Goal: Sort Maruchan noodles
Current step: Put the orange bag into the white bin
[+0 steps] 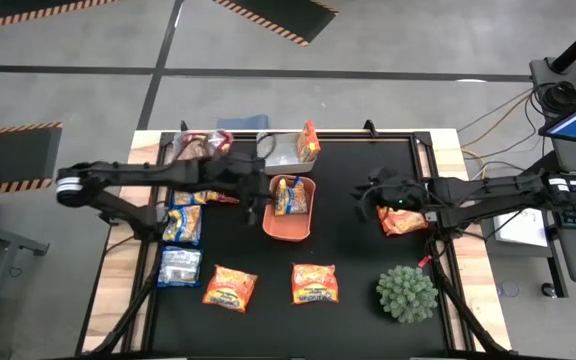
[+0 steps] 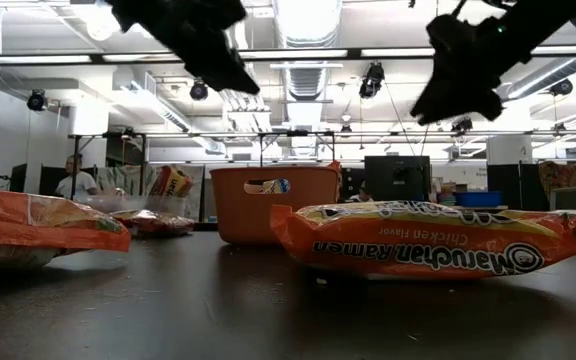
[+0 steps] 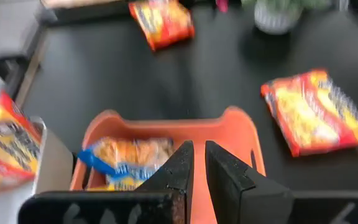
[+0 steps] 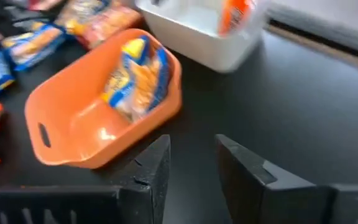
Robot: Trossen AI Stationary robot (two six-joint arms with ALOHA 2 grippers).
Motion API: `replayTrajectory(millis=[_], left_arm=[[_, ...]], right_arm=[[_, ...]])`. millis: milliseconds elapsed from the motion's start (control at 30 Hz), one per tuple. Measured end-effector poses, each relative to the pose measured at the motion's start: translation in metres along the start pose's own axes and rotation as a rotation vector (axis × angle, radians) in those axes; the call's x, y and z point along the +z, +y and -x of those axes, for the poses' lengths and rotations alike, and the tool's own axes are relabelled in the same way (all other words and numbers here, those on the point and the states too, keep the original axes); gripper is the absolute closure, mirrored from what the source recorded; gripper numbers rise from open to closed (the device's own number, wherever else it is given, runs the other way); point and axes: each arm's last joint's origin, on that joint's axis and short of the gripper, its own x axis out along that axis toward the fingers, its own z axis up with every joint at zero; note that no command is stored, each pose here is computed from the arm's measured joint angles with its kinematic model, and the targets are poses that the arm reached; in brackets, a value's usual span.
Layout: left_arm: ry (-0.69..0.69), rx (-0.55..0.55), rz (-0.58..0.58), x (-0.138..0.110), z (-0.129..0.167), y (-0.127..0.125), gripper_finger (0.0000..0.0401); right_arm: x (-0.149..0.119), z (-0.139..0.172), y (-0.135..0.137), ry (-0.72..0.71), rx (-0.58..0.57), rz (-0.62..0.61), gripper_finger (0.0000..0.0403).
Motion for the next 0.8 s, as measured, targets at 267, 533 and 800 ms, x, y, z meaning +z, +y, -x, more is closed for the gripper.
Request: replayTrajectory(millis=[267, 533, 800], left_arm=[[-0.213, 0.058, 0.005, -0.019, 0.014, -0.007, 0.0378], [-0.242, 0.068, -0.019, -0.021, 0.015, -0.007, 0.0378], [-0.22, 0.065, -0.019, -0.023, 0.008, -0.006, 0.0378]], right_arm=[[0.002, 0.009, 0.0, 0.328, -0.147, -0.136, 0.0337], [-0.024, -0.004, -0.009, 0.654, -0.401, -0.191, 0.0392], [-0.039, -0.024, -0.009, 0.779, -0.539, -0.17, 0.0394]])
